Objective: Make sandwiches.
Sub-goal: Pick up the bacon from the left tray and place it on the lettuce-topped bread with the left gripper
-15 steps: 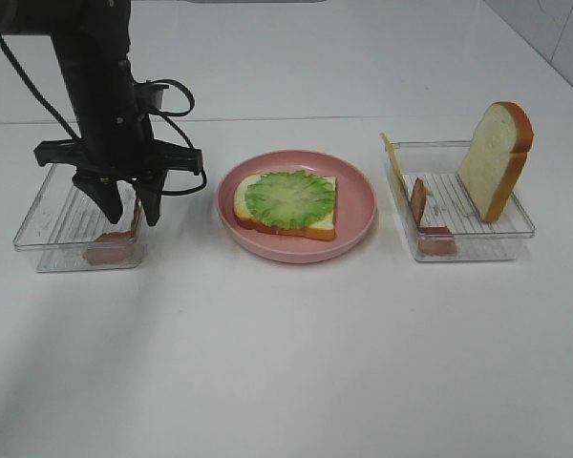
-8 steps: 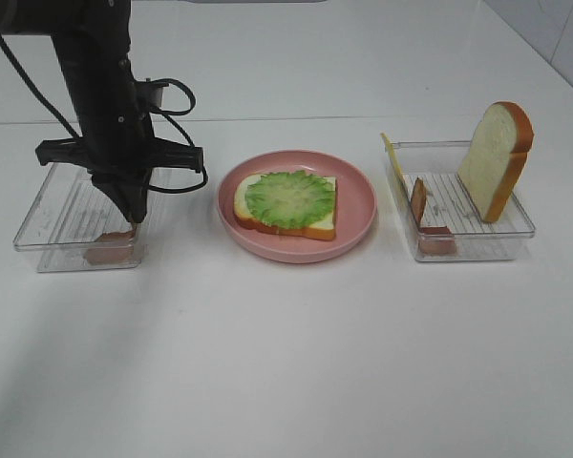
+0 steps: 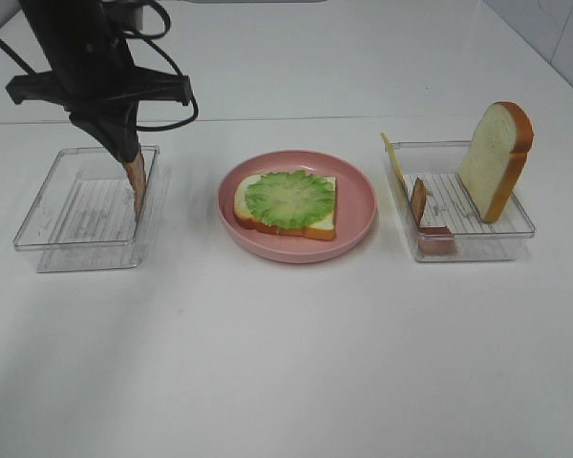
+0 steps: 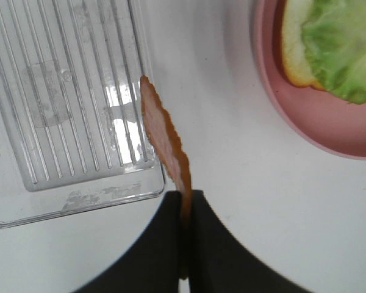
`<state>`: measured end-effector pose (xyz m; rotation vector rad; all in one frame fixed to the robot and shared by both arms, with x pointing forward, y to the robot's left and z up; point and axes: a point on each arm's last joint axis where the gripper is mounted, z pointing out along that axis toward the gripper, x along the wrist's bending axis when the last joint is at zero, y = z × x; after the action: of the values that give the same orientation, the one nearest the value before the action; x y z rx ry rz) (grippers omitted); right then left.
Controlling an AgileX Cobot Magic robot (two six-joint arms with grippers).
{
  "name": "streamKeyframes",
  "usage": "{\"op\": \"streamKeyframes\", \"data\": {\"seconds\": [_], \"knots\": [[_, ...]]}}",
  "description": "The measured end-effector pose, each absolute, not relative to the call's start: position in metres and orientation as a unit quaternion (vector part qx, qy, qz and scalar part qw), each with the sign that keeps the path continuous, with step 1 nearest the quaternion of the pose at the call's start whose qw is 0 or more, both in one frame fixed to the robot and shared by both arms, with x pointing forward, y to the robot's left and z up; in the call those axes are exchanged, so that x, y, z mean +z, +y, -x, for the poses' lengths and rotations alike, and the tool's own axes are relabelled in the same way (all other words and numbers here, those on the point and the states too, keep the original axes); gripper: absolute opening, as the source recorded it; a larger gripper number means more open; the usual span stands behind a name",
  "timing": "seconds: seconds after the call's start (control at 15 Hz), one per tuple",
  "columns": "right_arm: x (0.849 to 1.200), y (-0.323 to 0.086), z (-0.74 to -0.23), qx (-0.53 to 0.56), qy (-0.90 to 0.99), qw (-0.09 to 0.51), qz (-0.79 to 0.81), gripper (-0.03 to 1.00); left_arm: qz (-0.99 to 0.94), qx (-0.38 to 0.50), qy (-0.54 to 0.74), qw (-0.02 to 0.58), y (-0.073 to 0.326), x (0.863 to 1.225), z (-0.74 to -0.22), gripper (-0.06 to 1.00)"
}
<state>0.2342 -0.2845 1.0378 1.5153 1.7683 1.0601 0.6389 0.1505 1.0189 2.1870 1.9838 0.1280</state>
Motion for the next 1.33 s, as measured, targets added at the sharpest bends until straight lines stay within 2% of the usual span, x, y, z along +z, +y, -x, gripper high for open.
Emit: {"op": "streamKeyframes", "data": {"seconds": [0.27,0.33,0.47,0.73,1.13,1.33], "knots": [[1.038,-0.284,-0.234,0.397,0.662,0.287,-0.567,0.85,-0.755,0.019,0.630,0.183,0.140,1.067,-0.630,0.00],[1.038,-0.284,-0.234,0.397,0.662,0.287,-0.567,0.85,-0.757,0.011,0.623,0.195,0.137,1.070,-0.632,0.00],[1.038,-0.284,-0.234,0.397,0.662,0.287,-0.567,0.85,-0.758,-0.042,0.596,0.261,0.118,1.081,-0.641,0.00],[1.038,-0.284,-0.234,0.397,0.662,0.287,-0.567,0.85,-0.748,-0.111,0.580,0.303,0.091,1.060,-0.664,0.00],[1.038,-0.284,-0.234,0.397,0.662,0.287,-0.567,0.85,-0.768,-0.163,0.539,0.306,0.018,0.999,-0.679,0.00],[1.038,-0.284,-0.234,0.397,0.662,0.287,-0.567,0.85,-0.761,-0.180,0.541,0.311,0.009,0.985,-0.682,0.00]]}}
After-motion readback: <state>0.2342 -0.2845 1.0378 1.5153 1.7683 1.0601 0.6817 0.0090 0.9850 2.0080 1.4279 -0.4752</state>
